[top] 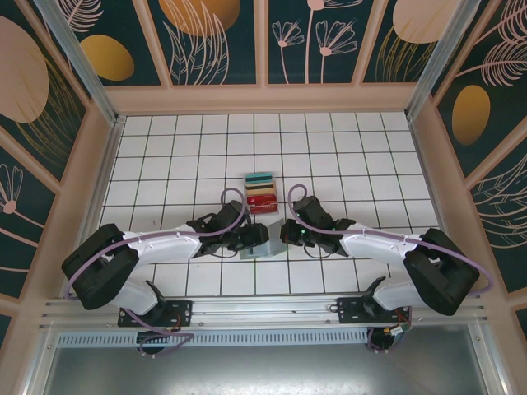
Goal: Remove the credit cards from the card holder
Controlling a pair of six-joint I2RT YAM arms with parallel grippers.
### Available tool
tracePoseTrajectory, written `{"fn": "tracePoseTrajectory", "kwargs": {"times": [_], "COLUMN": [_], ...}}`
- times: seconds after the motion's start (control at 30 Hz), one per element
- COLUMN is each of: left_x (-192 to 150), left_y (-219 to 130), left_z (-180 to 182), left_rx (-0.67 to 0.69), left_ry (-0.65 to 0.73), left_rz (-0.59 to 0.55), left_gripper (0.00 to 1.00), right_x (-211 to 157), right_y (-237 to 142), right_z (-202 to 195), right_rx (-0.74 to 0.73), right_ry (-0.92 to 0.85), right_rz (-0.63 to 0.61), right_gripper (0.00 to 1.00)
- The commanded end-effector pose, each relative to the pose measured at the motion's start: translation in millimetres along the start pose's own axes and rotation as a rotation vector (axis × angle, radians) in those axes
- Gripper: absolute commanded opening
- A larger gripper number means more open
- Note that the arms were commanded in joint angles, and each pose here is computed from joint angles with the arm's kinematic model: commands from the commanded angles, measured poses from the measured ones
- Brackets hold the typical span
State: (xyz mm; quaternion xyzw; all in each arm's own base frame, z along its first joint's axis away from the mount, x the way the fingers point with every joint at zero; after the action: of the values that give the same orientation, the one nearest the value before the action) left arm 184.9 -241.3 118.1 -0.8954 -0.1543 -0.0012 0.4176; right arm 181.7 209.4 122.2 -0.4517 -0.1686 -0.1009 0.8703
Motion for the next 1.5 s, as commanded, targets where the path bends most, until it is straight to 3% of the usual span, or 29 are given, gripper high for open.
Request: {"fn": "tracePoseTrajectory", "kwargs": {"times": [0.0, 0.27, 0.43, 0.5, 0.63, 0.77, 0.97, 1.1, 1.23, 1.47], "left_x": [3, 6, 0, 0, 4, 8, 15, 11, 6, 5], "left_y": [-4, 1, 7, 5, -8, -22, -34, -34, -29, -22], "left_z": [-18, -52, -67, -63, -53, -39, 3, 17, 26, 20], "left_rx": [-0.096, -0.192, -0.204, -0.185, -0.122, -0.05, 0.071, 0.099, 0.092, 0.027], "left_ry": [0.04, 0.098, 0.13, 0.121, 0.106, 0.081, 0.029, 0.026, 0.013, 0.018], "left_rz": [0.004, 0.036, 0.06, 0.044, -0.034, -0.107, -0.167, -0.16, -0.141, -0.11], "left_gripper": [0.61, 0.62, 0.61, 0.61, 0.6, 0.57, 0.5, 0.36, 0.19, 0.07], "right_x": [-4, -1, 2, 3, 7, 12, 18, 19, 15, 6], "right_y": [4, 2, -4, -7, -16, -24, -22, -18, -8, 18], "right_z": [-1, -2, -6, -8, -11, -9, 12, 22, 29, 24], "right_rx": [-0.001, -0.03, -0.061, -0.074, -0.1, -0.084, 0.055, 0.113, 0.186, 0.208], "right_ry": [0.006, 0.001, 0.014, 0.022, 0.032, 0.023, -0.026, -0.041, -0.035, 0.006], "right_rz": [0.003, -0.007, -0.032, -0.045, -0.082, -0.107, -0.075, -0.064, -0.017, 0.084], "right_gripper": [0.0, 0.01, 0.18, 0.28, 0.34, 0.35, 0.38, 0.34, 0.15, 0.08]}}
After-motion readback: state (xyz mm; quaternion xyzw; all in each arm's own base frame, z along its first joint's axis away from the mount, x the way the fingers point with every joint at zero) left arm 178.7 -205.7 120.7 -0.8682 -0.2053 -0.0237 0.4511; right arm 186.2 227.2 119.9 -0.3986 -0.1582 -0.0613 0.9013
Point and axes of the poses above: each hand's point on the last joint's axis, 136 mm out from that joint toward the fingers, its own y axis out along the fingers, its own z axis along the line the jaws close on, x = y × z, the point moved 9 cm from there along -y, back along the fingers, and after that the axes turned 7 degrees about -y, right-handed, at the moved point
